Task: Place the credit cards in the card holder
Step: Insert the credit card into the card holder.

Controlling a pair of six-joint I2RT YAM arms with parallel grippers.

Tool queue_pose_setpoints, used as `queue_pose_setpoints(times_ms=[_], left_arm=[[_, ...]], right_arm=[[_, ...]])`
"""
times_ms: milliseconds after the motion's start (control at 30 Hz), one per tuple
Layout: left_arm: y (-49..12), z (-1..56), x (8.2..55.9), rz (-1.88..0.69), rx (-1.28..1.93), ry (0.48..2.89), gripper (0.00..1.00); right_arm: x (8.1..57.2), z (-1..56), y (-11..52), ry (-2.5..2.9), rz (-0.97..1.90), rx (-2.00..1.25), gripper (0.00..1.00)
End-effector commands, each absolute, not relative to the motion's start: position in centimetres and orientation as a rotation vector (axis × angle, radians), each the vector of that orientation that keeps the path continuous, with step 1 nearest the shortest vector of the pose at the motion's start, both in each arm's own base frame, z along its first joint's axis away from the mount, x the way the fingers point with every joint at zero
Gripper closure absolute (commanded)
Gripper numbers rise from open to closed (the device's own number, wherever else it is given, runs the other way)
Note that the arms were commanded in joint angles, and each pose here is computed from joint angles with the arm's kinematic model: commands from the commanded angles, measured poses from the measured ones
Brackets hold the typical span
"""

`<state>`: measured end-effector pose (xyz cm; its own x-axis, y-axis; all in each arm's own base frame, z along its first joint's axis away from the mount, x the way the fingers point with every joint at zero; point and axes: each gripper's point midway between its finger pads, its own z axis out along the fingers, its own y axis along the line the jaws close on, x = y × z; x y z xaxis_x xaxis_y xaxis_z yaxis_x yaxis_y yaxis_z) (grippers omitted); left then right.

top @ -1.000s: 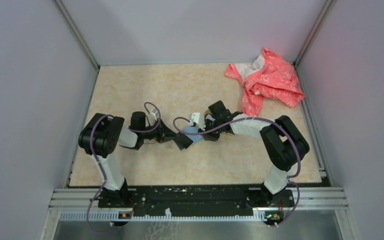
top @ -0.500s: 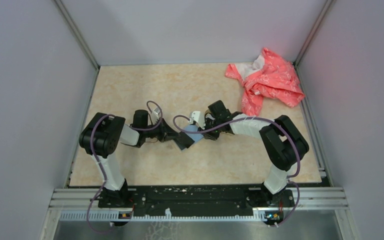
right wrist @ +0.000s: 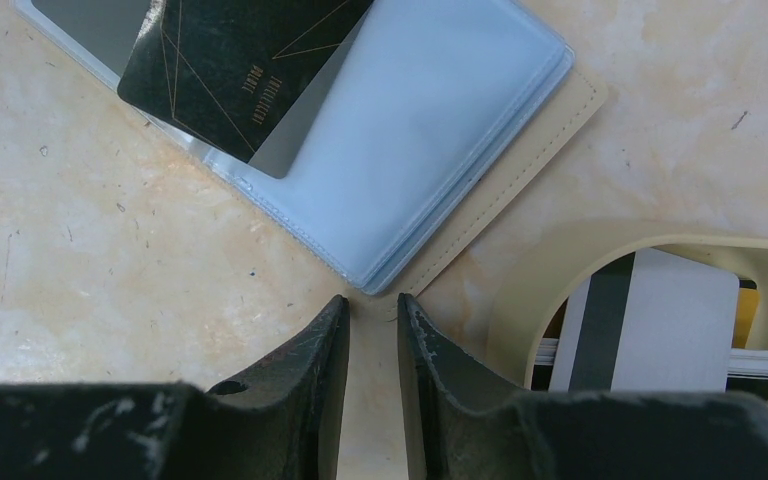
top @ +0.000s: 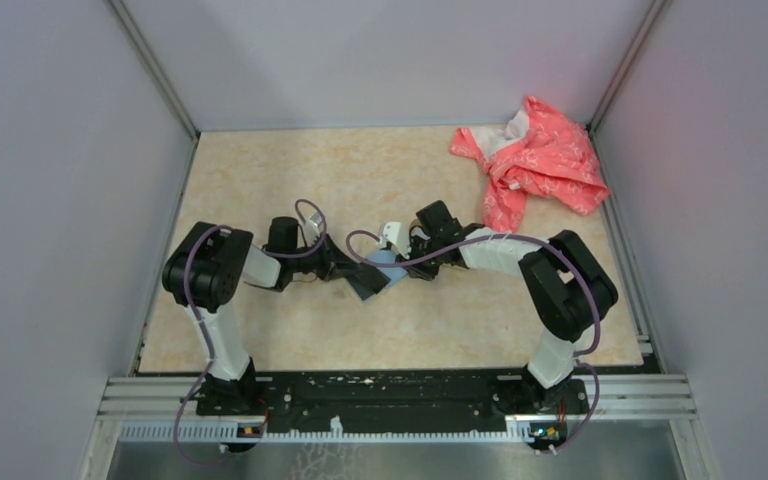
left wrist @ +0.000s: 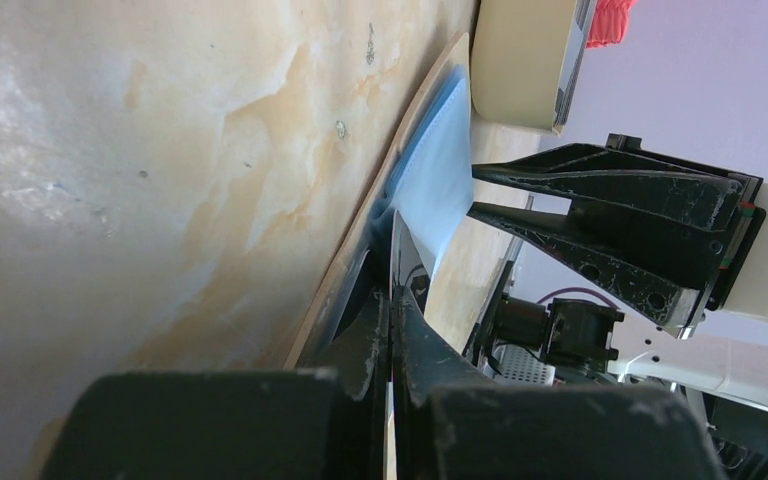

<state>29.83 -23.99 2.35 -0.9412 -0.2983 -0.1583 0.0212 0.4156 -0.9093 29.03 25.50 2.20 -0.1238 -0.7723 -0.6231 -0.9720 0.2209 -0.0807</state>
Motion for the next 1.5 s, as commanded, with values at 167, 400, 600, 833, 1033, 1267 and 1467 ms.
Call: queue_pose_setpoints(times_ms=[167, 400, 600, 833, 1033, 1267, 1467], left_arm=[[-23.9, 1.1, 29.8, -1.494, -0.247, 2.420, 1.00], [-24.0, 1.0, 29.5, -1.493, -0.229, 2.457, 1.00], [-24.0, 0.8, 29.4, -1.499, -0.218, 2.475, 1.00], [-24.4, 0.7, 29.5, -1.512, -0.210, 2.485, 1.00], [-24.6, 0.7, 29.6, -1.526, -0.200, 2.488, 1.00], [-24.7, 0.3, 29.8, -1.524, -0.207, 2.497, 1.00], [-24.8, 0.3, 30.5, -1.524, -0.236, 2.470, 1.00]], right_arm=[[30.2, 3.6, 26.2, 1.910, 0.467, -1.562, 0.75], [30.2, 3.6, 26.3, 1.907, 0.463, -1.564, 0.75], [30.2, 3.7, 26.4, 1.902, 0.461, -1.567, 0.76], [30.3, 3.5, 26.3, 1.908, 0.441, -1.569, 0.75], [30.3, 3.1, 26.4, 1.917, 0.425, -1.576, 0.75], [30.1, 2.8, 26.5, 1.916, 0.426, -1.590, 0.75], [29.9, 3.1, 26.7, 1.904, 0.432, -1.597, 0.75]])
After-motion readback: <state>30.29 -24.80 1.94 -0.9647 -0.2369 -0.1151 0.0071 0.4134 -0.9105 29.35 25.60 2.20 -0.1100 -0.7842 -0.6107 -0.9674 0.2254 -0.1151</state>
